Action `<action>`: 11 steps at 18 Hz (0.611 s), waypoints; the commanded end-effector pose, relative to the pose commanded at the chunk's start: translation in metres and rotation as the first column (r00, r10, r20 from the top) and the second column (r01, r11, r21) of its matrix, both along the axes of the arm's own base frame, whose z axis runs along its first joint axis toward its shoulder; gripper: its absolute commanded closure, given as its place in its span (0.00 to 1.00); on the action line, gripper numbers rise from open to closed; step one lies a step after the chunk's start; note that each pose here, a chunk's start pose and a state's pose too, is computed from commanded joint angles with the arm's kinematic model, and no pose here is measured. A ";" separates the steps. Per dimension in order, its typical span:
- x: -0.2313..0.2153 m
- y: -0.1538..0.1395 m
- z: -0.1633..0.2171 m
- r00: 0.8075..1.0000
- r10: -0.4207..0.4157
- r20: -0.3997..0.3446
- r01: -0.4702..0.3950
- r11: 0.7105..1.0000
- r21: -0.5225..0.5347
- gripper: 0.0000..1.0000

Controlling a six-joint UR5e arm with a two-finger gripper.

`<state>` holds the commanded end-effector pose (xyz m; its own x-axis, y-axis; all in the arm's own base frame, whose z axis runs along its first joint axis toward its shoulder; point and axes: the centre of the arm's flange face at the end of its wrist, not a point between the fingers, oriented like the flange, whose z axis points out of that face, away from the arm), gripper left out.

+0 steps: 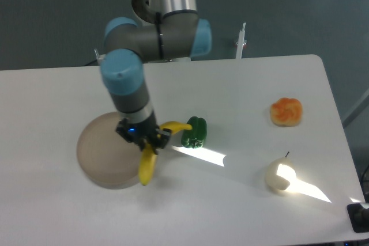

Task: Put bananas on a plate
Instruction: 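Carry the held banana past the green pepper over the wooden plate, then lower the banana onto the wooden plate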

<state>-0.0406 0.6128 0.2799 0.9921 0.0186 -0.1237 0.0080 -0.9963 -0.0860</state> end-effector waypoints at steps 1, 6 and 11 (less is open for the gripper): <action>0.008 -0.002 -0.004 1.000 -0.004 -0.001 0.004 1.000 -0.009 0.77; 0.052 -0.008 -0.020 1.000 -0.023 0.008 0.023 0.999 -0.033 0.76; 0.059 -0.008 -0.038 0.999 -0.036 0.012 0.037 0.997 -0.061 0.76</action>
<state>0.0187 0.6047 0.2421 0.9933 -0.0250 -0.1129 -0.0280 -0.9993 -0.0254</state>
